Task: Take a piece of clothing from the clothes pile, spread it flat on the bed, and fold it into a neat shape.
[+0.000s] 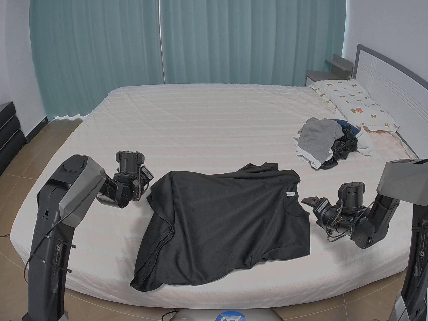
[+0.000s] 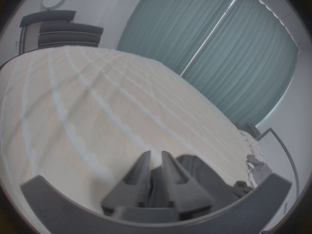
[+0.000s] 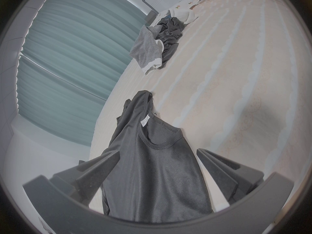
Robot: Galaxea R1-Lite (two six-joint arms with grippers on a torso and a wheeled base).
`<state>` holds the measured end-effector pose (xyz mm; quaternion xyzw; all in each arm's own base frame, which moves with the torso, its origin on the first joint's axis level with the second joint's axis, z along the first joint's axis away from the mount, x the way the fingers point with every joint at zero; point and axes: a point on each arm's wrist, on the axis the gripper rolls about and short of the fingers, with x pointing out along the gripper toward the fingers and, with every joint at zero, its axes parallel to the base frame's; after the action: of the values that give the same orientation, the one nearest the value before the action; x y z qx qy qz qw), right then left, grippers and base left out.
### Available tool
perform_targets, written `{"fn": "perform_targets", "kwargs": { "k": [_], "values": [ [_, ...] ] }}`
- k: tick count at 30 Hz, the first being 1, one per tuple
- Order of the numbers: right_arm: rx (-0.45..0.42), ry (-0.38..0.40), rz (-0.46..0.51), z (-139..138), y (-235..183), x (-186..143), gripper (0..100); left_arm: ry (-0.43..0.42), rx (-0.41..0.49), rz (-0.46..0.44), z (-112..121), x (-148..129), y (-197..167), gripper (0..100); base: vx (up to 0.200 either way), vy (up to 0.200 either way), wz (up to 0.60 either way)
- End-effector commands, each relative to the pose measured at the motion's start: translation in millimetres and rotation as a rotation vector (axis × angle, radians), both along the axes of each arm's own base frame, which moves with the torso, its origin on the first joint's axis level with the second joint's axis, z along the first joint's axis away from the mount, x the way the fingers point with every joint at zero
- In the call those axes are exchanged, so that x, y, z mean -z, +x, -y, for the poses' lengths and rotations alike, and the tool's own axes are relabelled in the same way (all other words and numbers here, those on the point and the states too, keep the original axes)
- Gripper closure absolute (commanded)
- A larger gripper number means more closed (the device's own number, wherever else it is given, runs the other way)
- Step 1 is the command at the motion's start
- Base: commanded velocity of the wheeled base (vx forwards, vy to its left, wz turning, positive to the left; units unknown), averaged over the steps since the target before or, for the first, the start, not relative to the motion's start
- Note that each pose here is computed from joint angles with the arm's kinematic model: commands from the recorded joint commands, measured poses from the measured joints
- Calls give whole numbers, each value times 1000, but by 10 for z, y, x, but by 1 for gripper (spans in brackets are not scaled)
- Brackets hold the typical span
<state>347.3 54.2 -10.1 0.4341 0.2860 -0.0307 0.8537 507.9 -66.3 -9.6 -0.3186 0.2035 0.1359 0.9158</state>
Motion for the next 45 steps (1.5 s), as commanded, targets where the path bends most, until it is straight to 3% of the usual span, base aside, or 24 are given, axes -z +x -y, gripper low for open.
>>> {"fn": "perform_targets", "kwargs": {
  "k": [1, 5, 19, 28, 29, 37, 42, 44, 45],
  "values": [
    [-1, 0, -15, 4, -28, 26, 0, -47, 48, -51, -9, -6, -140, 0, 0, 0, 0],
    [-3, -2, -16, -1, -32, 29, 0, -107, 117, -92, 89, 4, -264, 0, 0, 0, 0],
    [-6, -2, -19, -10, -41, 33, 0, -96, 157, -158, 265, 313, -307, 0, 0, 0, 0],
    [-12, -2, -19, -31, -44, 37, 0, -97, 159, -149, 282, 320, -259, 0, 0, 0, 0],
    [-12, -2, -20, -32, -41, 42, 0, -99, 158, -141, 285, 310, -241, 100, 0, 0, 0],
    [-12, -2, -17, -32, -40, 35, 0, -98, 119, -83, 193, 187, -125, 100, 0, 0, 0],
    [-12, -4, -19, -31, -41, 40, 0, -74, 26, 25, 47, -58, 58, 100, 0, 0, 0],
    [-12, -4, -19, -31, -41, 40, 0, -74, 25, 28, 47, -66, 62, 100, 0, 0, 0],
    [-11, -3, -20, -31, -44, 43, 0, -66, -15, 83, -14, -202, 138, 100, 0, 0, 0]
  ]
}}
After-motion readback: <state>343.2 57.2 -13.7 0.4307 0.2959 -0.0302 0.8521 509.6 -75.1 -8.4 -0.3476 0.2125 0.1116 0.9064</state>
